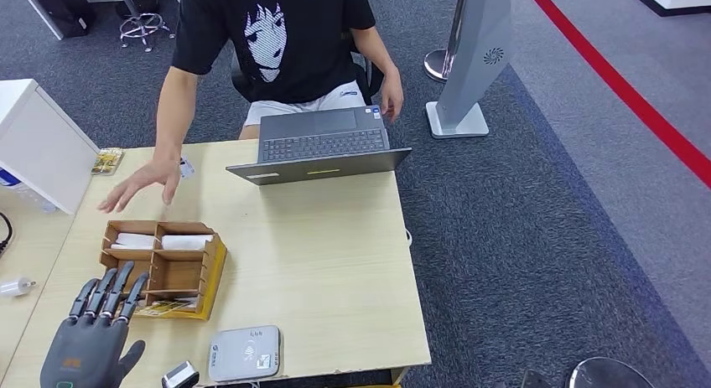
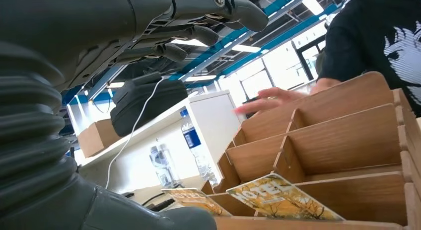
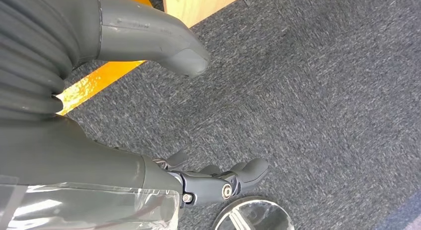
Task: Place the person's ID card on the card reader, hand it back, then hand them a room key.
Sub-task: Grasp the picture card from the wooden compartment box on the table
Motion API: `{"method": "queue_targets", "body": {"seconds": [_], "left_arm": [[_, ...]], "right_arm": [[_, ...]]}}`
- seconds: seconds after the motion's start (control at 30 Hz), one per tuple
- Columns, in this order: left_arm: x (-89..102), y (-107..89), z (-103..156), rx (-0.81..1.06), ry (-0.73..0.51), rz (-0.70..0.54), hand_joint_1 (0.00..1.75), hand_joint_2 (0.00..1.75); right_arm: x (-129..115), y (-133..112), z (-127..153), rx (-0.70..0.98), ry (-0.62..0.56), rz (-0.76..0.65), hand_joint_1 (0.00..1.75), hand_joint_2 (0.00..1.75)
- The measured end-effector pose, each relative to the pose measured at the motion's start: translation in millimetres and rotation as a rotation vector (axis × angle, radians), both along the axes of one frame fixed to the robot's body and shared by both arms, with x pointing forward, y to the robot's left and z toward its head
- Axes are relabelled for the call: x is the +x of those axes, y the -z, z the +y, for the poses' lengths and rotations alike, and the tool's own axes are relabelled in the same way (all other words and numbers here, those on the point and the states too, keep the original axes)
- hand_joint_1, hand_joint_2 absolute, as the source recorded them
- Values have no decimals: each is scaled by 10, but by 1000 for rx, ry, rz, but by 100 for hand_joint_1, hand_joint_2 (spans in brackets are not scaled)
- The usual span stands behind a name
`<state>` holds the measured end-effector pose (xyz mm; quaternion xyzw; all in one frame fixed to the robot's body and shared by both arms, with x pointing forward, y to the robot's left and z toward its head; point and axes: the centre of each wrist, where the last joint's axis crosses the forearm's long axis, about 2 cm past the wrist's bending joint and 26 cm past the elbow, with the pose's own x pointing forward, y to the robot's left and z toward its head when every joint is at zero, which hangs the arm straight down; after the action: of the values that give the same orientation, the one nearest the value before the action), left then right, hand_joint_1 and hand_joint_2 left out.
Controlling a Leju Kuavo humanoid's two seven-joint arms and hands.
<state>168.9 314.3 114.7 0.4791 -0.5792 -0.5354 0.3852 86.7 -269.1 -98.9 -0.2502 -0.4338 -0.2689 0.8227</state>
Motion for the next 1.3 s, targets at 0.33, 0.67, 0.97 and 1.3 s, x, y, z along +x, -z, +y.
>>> {"method": "queue_targets", "body": {"seconds": [0.33,0.67,0.97,1.3], "left_arm": [[80,162,39,-20,-27,-6,0,175],[156,263,-5,-53,-56,2,0,175],[205,327,-30,-73,-72,7,0,175],[232,411,43,-72,-103,15,0,175]], "right_arm": [[38,-8,10,-6,-25,-6,0,175],[80,-17,24,-10,-50,-12,0,175],[103,-22,33,-11,-63,-16,0,175],[125,-27,45,-11,-78,-20,0,175]]}}
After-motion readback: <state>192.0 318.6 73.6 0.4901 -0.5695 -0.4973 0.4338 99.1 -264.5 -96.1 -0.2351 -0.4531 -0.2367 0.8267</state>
